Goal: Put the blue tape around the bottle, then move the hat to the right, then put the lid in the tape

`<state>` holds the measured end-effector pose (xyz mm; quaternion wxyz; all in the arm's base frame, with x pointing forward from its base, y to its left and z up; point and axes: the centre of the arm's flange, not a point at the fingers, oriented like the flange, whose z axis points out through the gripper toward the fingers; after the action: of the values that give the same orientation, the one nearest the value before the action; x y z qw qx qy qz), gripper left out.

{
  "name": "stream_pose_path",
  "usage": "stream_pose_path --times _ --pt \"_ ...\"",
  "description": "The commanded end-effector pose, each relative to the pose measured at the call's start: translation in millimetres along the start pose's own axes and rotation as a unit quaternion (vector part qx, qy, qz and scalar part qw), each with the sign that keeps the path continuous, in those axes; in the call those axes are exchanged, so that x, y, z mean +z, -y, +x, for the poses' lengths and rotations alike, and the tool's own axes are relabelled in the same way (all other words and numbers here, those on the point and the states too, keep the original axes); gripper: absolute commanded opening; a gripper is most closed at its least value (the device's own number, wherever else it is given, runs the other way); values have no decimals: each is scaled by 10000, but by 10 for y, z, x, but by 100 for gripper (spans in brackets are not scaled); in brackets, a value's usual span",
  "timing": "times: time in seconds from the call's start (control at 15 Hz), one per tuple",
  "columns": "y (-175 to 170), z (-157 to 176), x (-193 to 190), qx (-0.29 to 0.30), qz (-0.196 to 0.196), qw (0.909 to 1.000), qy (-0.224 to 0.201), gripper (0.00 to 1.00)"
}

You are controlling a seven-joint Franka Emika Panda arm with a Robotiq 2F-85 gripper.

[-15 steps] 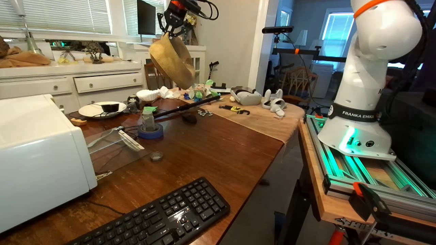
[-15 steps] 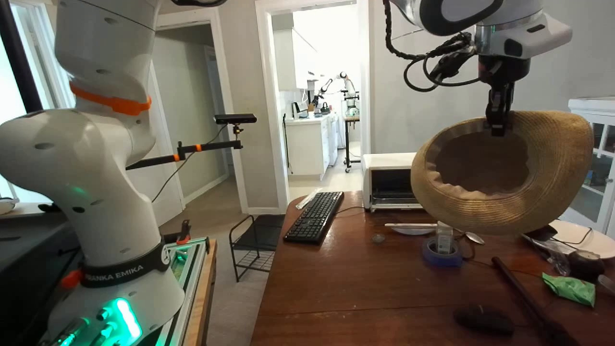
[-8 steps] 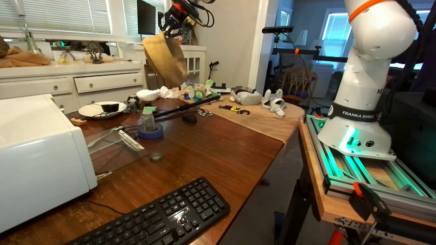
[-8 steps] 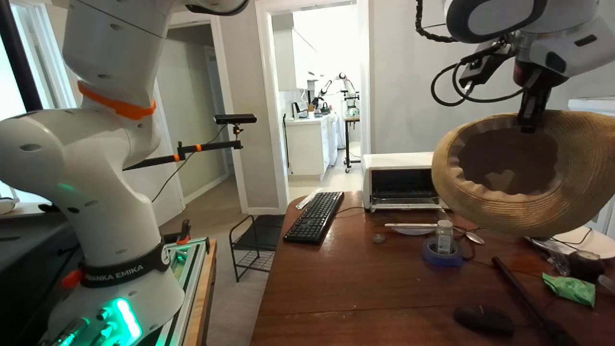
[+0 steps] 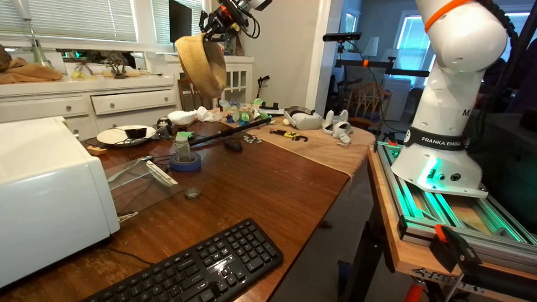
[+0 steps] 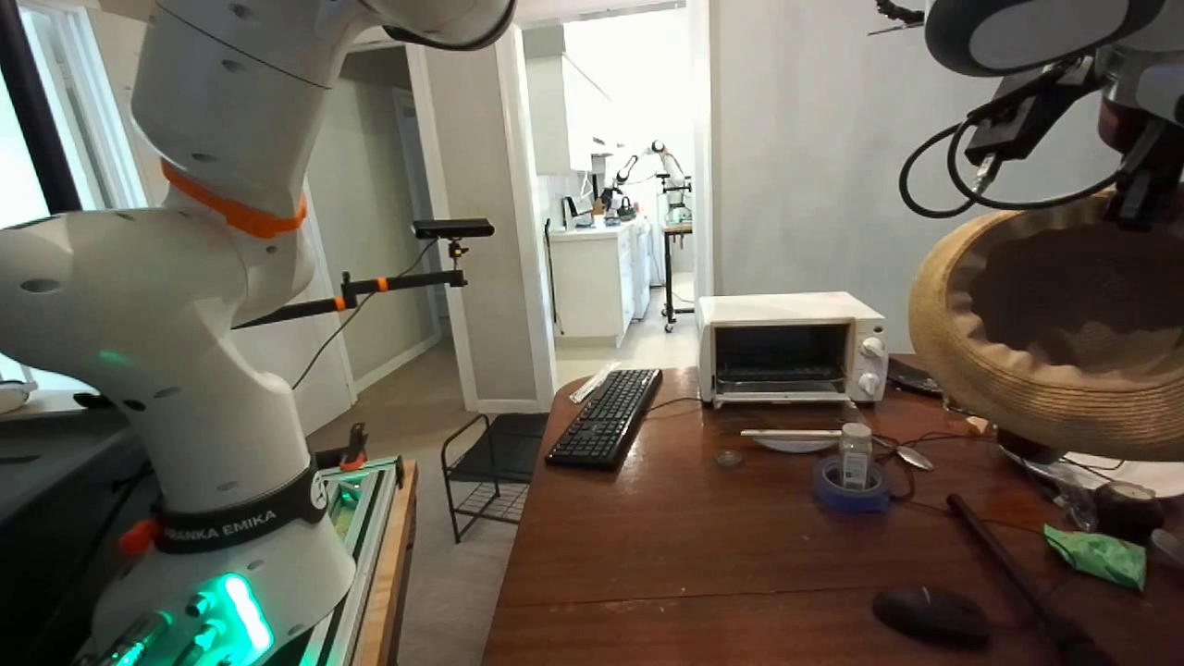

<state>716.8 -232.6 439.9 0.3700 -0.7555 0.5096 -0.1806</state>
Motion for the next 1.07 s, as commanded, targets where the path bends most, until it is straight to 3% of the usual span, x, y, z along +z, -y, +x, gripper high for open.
stream_pose_path --times 0.0,0.2,0.27,0.33,0.53,0.73,0.87,1.0 --pt "0 1 3 15 14 10000 -12 11" --pt "7 -8 10 27 22 10000 -6 11" --pt "-3 10 65 45 51 9998 -203 3" --pt "-7 82 138 79 388 9971 -653 3" --pt "16 359 235 467 990 9870 -1181 3" --pt "1 541 296 1161 1348 9731 -1461 3" --pt "-48 613 321 1489 1605 9616 -1655 36" --pt "-64 682 325 1800 1871 9479 -1845 50"
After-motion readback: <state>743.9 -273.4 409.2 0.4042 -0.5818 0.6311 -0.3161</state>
